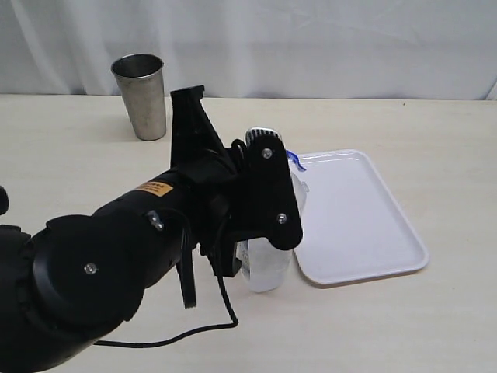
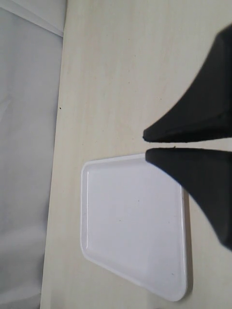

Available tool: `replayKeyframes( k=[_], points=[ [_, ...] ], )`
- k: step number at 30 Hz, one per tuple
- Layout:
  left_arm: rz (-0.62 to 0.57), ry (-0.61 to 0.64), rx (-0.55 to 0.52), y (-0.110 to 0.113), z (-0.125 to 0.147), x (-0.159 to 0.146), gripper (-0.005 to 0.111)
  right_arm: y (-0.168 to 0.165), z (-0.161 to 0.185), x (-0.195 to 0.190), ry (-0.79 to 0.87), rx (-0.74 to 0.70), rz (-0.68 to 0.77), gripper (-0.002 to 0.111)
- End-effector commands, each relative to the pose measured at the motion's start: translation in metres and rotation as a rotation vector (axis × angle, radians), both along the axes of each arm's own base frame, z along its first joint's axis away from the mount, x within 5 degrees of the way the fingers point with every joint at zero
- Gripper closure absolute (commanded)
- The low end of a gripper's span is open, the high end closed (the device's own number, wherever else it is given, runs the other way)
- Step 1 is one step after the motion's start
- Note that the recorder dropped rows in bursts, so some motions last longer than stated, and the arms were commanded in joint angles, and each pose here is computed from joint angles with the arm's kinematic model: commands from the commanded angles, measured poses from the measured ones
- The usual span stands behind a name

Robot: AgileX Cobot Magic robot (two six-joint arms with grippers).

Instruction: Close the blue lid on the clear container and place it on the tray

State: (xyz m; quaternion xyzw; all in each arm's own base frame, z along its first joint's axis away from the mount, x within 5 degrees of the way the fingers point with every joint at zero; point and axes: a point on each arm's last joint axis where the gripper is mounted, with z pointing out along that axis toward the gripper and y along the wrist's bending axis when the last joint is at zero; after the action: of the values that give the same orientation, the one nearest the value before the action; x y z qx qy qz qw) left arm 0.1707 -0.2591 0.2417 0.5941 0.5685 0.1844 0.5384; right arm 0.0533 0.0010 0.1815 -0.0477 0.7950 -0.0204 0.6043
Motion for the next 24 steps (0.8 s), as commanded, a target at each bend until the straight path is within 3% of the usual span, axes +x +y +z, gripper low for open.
replayKeyframes(
  k=[1, 13, 19, 24],
  points=[
    [0.072, -0.079, 0.019, 0.008, 0.007, 0.004, 0.107, 0.000, 0.000, 0.000, -0.005, -0.008, -0.003, 0.104],
    [0.048, -0.125, 0.016, 0.006, 0.010, 0.006, 0.107, 0.000, 0.000, 0.000, -0.005, -0.006, -0.003, 0.104],
    [0.091, -0.128, 0.025, 0.019, 0.011, 0.026, 0.107, 0.000, 0.000, 0.000, -0.005, -0.006, -0.003, 0.104],
    [0.088, -0.190, -0.028, 0.025, 0.017, 0.039, 0.107, 0.000, 0.000, 0.000, -0.005, -0.006, -0.003, 0.104]
  ],
)
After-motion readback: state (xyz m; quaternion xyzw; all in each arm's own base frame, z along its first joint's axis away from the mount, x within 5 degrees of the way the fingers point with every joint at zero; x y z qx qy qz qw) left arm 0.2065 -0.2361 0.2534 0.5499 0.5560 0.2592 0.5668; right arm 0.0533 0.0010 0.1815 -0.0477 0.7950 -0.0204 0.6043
